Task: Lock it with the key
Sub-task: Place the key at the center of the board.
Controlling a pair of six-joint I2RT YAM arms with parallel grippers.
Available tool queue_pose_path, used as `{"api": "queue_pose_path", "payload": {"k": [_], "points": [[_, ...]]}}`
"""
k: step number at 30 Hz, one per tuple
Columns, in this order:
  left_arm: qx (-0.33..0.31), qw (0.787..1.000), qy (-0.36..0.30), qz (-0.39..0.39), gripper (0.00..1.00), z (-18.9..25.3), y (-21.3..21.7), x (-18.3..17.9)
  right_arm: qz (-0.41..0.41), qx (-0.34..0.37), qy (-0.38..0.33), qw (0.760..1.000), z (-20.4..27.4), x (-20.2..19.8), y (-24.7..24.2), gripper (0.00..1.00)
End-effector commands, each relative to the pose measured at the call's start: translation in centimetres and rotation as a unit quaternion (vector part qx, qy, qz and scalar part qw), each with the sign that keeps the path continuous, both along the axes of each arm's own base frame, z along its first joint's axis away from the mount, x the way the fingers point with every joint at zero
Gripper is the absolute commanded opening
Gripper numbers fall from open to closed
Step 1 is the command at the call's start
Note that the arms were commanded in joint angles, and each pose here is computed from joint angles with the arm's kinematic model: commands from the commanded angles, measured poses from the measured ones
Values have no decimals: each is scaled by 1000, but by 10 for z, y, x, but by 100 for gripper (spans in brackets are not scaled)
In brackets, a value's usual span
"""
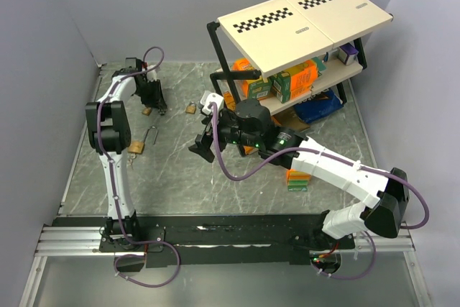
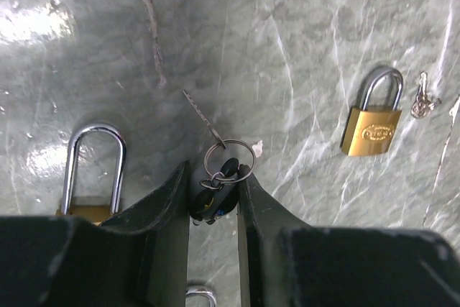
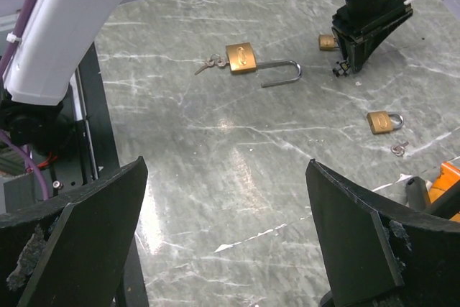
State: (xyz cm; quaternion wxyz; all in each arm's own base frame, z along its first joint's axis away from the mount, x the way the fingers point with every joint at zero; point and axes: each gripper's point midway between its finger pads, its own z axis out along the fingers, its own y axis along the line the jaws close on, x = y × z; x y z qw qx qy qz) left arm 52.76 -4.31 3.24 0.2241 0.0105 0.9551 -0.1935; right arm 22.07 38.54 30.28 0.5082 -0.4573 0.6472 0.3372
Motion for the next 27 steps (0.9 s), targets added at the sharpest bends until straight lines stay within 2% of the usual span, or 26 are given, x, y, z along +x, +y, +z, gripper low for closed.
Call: {"api": "queue_pose_path", "payload": {"k": [1,5,6,9,16,23,27], "points": [[2,1000,-12,16,18,-1,-4,13,-2,25,-16,1000,20,-1,-6,100],[-10,1000,-1,15,25,-7,-15,11,-4,27,-15,1000,21,0,-6,100],[-11,1000,2,17,33,-7,-15,10,-4,28,-15,999,21,1,-7,100],[-1,1000,5,24,43,-8,-12,8,-7,29,-16,999,22,4,-8,100],[22,1000,-3,22,56,1,-6,3,-7,31,-12,999,22,4,-9,100],[42,997,-53,21,67,55,8,7,-1,32,-10,999,22,1,-8,100],[54,995,-79,24,68,83,30,6,3,33,-9,999,23,0,-8,100]]}}
